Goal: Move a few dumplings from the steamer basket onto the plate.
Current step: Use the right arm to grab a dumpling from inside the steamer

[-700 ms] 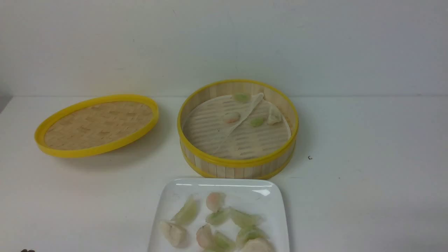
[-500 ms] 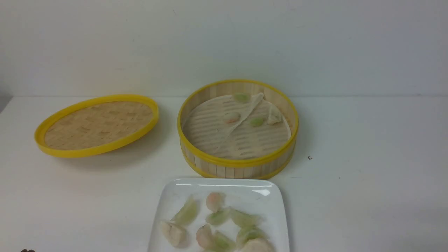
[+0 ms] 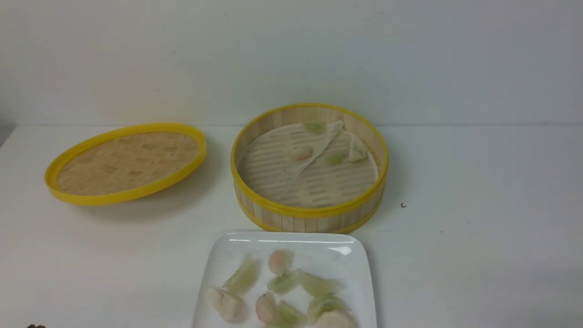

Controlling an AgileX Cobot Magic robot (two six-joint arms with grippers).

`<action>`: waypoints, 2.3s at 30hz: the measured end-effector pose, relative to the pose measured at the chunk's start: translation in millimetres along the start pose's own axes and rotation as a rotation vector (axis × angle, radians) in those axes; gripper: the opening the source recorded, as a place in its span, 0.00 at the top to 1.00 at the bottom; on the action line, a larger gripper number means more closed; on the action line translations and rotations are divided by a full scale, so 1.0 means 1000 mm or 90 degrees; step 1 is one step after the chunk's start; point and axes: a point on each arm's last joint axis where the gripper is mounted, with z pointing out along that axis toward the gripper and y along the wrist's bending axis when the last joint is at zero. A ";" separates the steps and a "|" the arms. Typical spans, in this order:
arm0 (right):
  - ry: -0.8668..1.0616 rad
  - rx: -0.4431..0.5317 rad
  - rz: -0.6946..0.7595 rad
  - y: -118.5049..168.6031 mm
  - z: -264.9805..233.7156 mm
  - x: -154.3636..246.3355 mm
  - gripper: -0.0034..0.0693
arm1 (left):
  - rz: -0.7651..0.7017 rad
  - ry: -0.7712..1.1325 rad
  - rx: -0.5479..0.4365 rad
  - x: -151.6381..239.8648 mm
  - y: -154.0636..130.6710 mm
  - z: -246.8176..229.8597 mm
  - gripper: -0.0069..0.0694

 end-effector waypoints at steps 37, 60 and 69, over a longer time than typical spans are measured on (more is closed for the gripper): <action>-0.193 -0.087 0.370 0.004 -0.011 -0.042 0.97 | -0.061 -0.072 0.055 -0.010 -0.007 0.000 0.92; 0.391 -0.161 -0.008 0.052 0.110 -0.262 0.97 | -0.029 -0.066 0.061 -0.009 -0.008 0.000 0.92; 0.535 -0.267 -0.112 0.144 0.203 -0.223 0.97 | -0.029 -0.066 0.061 -0.009 -0.009 0.000 0.92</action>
